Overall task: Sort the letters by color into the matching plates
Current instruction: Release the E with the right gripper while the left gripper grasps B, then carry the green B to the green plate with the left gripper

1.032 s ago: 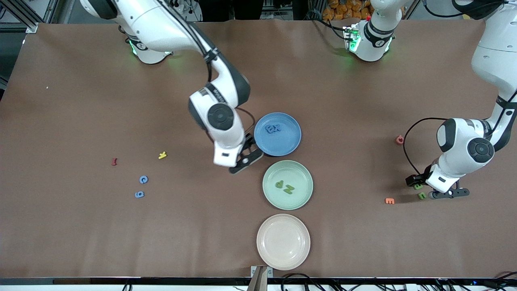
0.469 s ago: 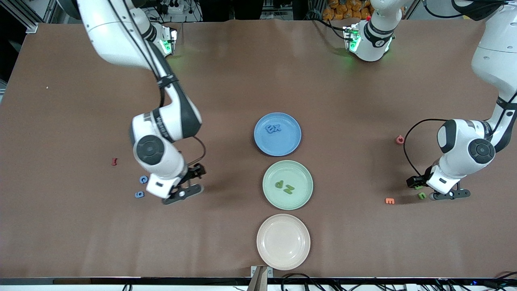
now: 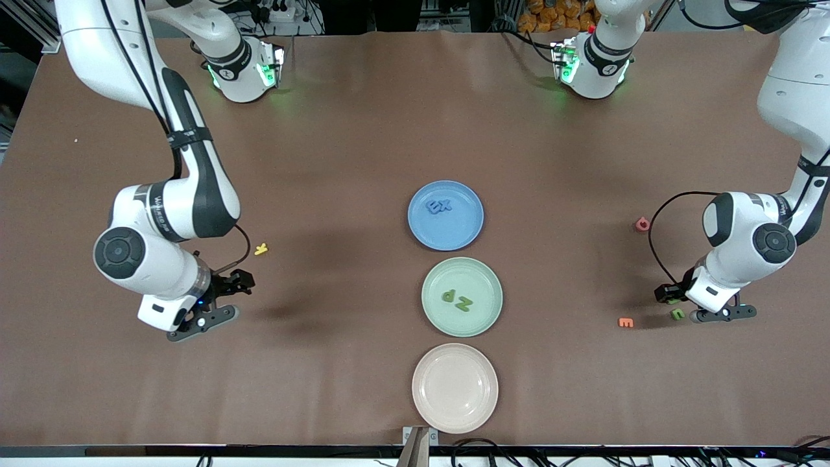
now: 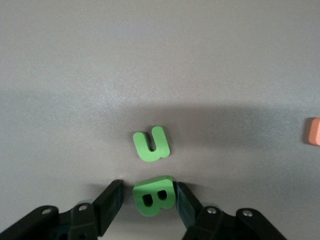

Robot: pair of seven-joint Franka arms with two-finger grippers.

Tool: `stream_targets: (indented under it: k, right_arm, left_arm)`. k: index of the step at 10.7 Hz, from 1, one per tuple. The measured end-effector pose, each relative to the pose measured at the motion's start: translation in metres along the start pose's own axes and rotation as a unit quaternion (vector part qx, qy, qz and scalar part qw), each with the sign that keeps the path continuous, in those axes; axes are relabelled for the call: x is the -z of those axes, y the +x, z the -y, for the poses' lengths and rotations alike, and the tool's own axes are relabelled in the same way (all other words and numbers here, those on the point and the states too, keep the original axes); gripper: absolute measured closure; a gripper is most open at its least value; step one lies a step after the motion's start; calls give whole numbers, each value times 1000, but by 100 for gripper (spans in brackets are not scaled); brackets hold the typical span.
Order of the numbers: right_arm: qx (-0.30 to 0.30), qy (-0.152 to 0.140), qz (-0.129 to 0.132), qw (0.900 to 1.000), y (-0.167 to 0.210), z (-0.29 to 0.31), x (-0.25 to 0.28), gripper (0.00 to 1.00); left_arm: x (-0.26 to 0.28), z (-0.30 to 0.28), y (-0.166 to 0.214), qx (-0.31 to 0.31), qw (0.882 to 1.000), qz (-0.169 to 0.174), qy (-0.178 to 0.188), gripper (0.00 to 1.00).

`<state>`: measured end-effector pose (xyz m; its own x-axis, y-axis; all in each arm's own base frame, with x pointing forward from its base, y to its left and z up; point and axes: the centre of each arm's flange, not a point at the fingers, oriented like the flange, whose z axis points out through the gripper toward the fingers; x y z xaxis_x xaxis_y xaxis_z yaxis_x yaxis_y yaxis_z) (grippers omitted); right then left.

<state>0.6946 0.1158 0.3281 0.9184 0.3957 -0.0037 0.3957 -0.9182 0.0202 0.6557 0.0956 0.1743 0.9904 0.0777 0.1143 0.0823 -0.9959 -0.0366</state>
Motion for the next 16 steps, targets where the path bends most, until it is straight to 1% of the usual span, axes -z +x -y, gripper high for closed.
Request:
stream_targets:
  k: [1,2,4,6,7,9,10,12,14,16]
  right_arm:
    - [-6,0,-2,1000,-5,-9,-5,0]
    - [-17,3,-8,1000,-10,-18,-13,0]
    - [-51,14,-28,998,-28,-39,-36,0]
    - [-81,23,-37,996,-50,-54,-61,0]
    - [-89,25,-34,995,-59,-58,-70,0]
    - [-98,28,-20,995,-72,-65,-84,0]
    - [-102,29,-16,994,-78,-67,-90,0]
    - [-107,25,-21,994,-87,-68,-104,0]
    - [-108,21,-21,994,-94,-66,-121,0]
    - [-107,23,-16,994,-96,-63,-132,0]
  left_arm:
    - [0,0,0,0,1000,0,0,47]
    - [2,0,2,0,1000,-2,1,58]
    - [5,0,5,-1,1000,-6,1,62]
    - [5,0,5,-1,1000,-7,1,63]
    - [5,0,5,-1,1000,-7,1,63]
    - [6,-5,6,-4,1000,-8,-1,63]
    - [7,-17,6,-12,1000,-7,-4,63]
    - [16,-67,8,-23,1000,12,-4,63]
    - [47,-131,9,-35,999,20,-1,63]
    - [81,-209,-3,-35,999,23,-3,63]
